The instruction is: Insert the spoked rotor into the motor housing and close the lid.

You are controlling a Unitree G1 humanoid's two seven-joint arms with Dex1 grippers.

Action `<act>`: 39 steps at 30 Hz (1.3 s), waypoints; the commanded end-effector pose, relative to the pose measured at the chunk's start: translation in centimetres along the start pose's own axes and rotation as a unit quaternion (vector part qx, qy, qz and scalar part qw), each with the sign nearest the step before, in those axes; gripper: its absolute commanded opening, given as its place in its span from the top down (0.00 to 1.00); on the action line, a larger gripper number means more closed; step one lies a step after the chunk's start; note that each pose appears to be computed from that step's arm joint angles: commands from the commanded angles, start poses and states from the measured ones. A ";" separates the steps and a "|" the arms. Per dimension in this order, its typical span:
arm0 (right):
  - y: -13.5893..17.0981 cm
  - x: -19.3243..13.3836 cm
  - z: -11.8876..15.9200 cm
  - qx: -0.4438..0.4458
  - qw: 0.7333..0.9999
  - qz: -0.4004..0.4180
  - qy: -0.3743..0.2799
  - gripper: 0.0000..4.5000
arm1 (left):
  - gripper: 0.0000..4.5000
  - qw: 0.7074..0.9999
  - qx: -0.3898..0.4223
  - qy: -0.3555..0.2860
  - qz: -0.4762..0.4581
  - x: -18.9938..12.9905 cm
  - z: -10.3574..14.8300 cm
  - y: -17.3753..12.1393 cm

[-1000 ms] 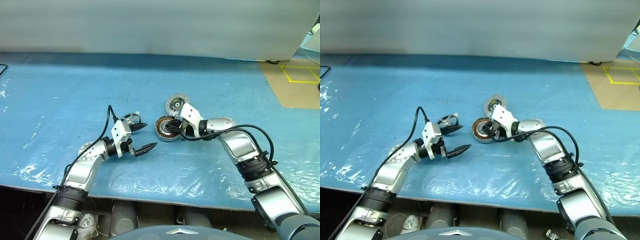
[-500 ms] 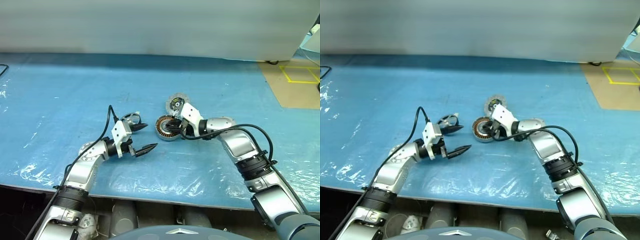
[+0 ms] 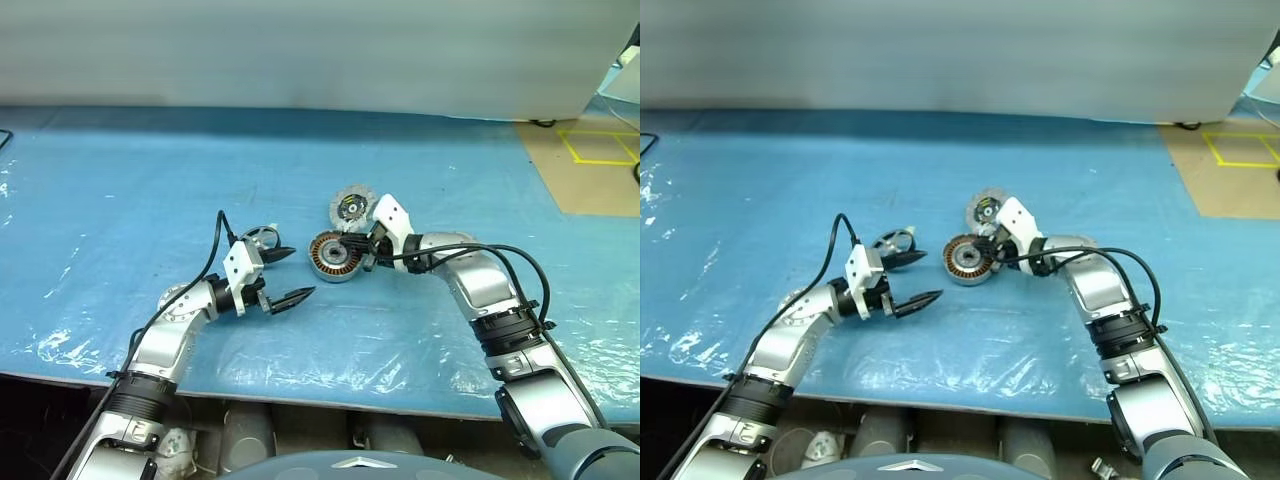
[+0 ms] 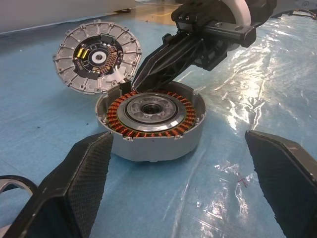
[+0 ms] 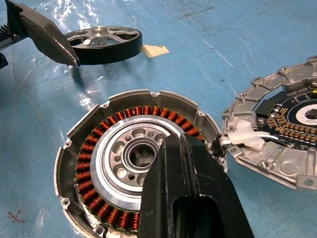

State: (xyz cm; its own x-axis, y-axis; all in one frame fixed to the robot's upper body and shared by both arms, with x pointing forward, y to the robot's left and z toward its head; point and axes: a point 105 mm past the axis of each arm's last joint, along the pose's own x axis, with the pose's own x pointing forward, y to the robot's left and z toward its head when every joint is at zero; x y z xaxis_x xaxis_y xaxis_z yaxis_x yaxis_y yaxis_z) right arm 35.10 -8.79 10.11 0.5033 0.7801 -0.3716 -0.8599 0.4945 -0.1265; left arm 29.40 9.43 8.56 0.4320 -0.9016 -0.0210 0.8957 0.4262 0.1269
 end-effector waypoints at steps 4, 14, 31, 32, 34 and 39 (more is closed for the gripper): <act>0.8 0.4 1.0 -0.022 1.000 0.009 -0.015 0.99 | 0.00 1.000 0.012 -0.027 0.012 -0.1 1.5 0.4; 2.2 0.6 2.2 -0.027 0.997 0.047 -0.052 0.99 | 0.00 0.991 -0.010 -0.070 0.113 -1.8 5.6 5.2; 4.3 1.5 3.6 -0.048 0.991 0.078 -0.092 0.99 | 0.00 0.992 -0.079 0.082 0.057 -7.5 5.0 9.6; 4.2 1.3 3.4 -0.049 0.992 0.078 -0.091 0.99 | 0.00 0.991 -0.086 0.092 0.052 -7.3 4.8 9.6; 4.3 1.4 3.4 -0.050 0.991 0.079 -0.091 0.99 | 0.00 0.989 -0.092 0.108 0.047 -7.4 4.3 9.8; 3.7 1.2 3.6 -0.049 0.992 0.066 -0.097 0.99 | 0.00 0.987 -0.073 0.141 0.036 -6.1 3.4 10.2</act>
State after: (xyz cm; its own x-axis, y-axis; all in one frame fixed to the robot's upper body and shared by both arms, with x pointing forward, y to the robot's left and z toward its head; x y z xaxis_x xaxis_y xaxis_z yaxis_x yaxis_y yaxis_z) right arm 32.85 -4.90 10.94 0.3836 0.8855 -0.2624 -0.9228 0.3565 -0.1460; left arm 35.34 19.12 13.12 0.4960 -0.8221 -0.2796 0.8478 0.5280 -0.0485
